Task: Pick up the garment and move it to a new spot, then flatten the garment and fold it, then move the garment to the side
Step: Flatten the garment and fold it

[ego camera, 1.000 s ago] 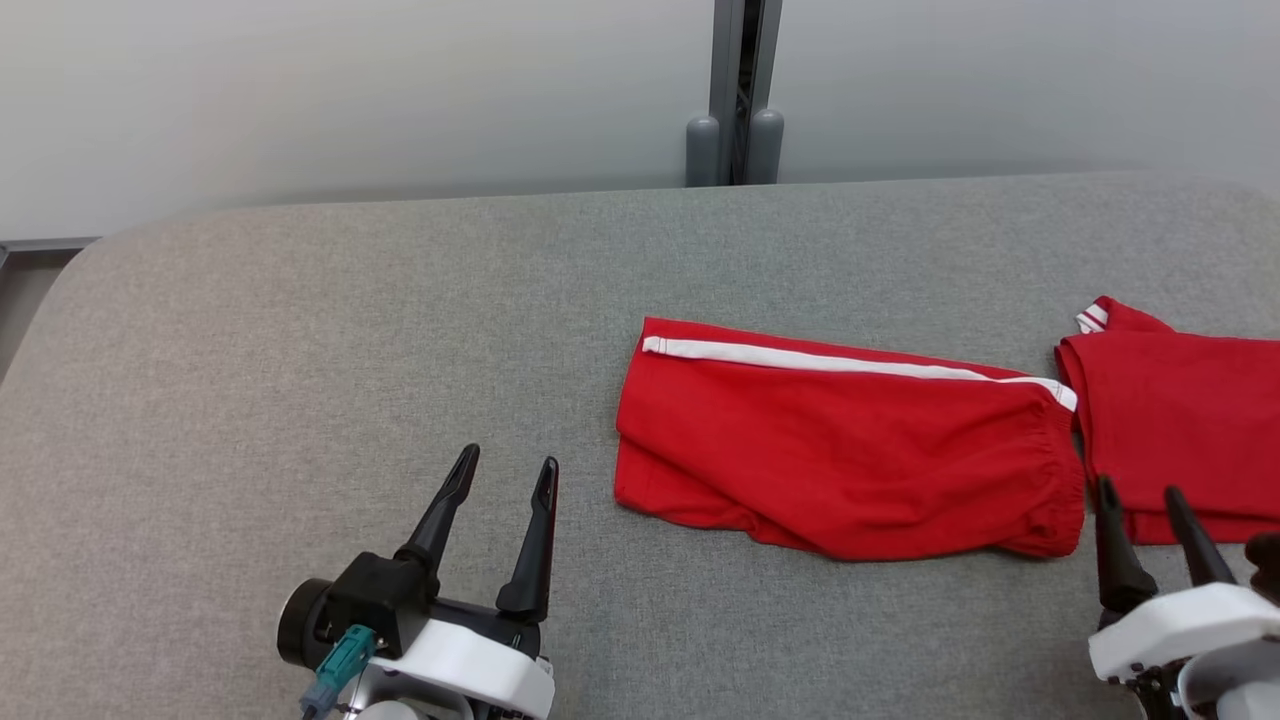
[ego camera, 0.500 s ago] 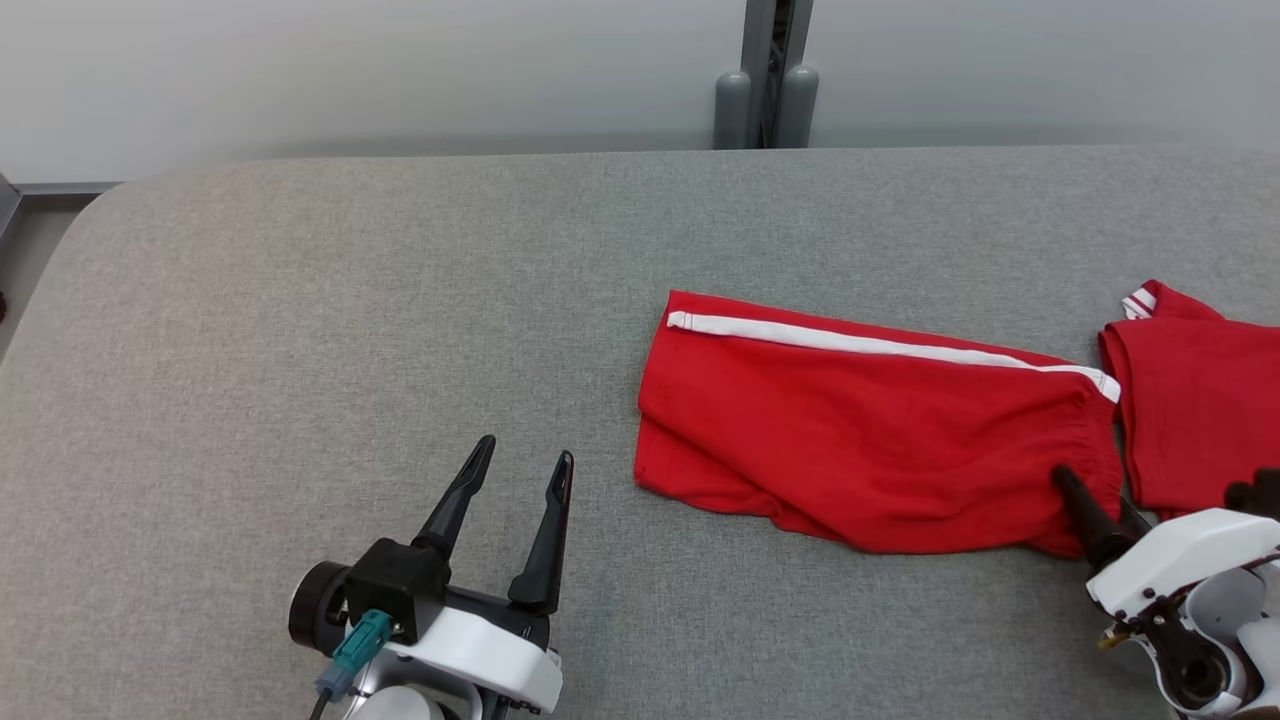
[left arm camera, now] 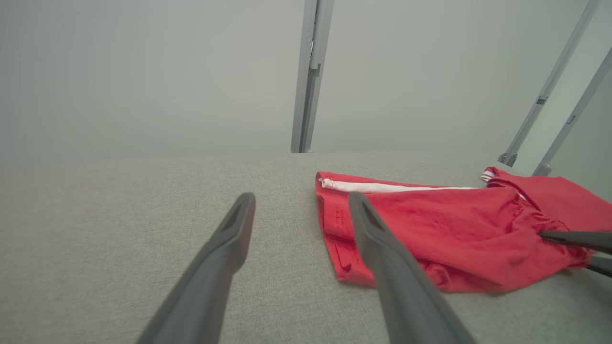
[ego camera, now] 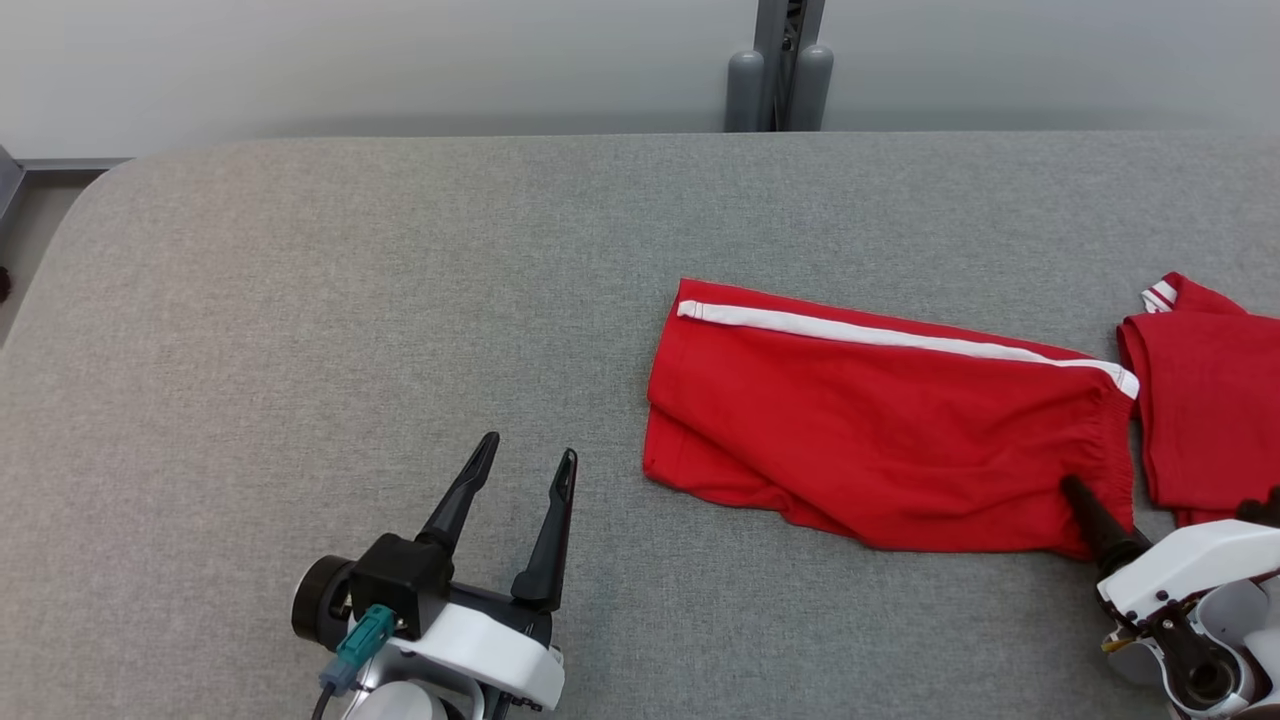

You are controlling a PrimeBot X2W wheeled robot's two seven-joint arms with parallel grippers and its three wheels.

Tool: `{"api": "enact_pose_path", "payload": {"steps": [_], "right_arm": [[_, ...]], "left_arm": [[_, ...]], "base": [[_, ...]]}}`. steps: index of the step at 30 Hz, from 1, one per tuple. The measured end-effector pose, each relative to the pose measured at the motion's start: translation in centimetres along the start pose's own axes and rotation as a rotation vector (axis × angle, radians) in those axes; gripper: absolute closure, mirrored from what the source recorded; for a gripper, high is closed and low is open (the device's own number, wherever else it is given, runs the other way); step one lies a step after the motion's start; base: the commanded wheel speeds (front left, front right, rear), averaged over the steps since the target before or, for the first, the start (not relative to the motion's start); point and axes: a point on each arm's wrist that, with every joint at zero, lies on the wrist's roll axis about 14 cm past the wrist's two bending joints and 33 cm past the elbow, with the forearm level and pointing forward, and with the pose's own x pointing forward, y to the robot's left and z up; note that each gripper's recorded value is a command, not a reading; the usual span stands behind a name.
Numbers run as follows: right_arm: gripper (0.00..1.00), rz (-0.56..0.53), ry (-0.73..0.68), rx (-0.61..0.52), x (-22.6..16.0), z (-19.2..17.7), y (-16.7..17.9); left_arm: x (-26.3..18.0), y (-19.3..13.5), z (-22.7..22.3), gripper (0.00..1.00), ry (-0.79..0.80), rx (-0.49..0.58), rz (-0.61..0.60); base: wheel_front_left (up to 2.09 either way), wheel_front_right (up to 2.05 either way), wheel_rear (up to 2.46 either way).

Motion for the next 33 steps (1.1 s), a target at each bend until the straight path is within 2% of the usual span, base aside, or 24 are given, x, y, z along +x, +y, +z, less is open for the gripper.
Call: {"api": "enact_pose_path", "payload": {"steps": [18, 29, 30, 31, 32, 33], "right_arm": [[0.00, 0.039, 0.059, -0.003, 2.5, -1.0, 2.3], [0.00, 0.060, 0.035, -0.012, 4.0, -1.1, 3.9], [0.07, 0.058, 0.032, -0.017, 4.1, -1.1, 3.9], [0.28, 0.056, 0.025, -0.021, 4.1, -1.0, 3.8], [0.58, 0.053, 0.019, -0.025, 4.1, -1.0, 3.8], [0.65, 0.047, 0.016, -0.032, 4.0, -0.9, 3.6]], "left_arm": [[-0.6, 1.3, 0.0, 0.00, 0.002, 0.009, 0.041], [-0.7, 2.1, 0.2, 0.00, -0.001, 0.006, 0.066], [-0.7, 2.1, 0.2, 0.00, -0.002, 0.007, 0.068], [-0.7, 2.2, 0.2, 0.00, -0.003, 0.007, 0.070], [-0.8, 2.2, 0.3, 0.00, -0.004, 0.007, 0.071], [-0.8, 2.2, 0.4, 0.00, -0.006, 0.008, 0.071]], "base": [[0.00, 0.00, 0.00], [0.00, 0.00, 0.00], [0.00, 0.00, 0.00], [0.00, 0.00, 0.00], [0.00, 0.00, 0.00], [0.00, 0.00, 0.00]]}}
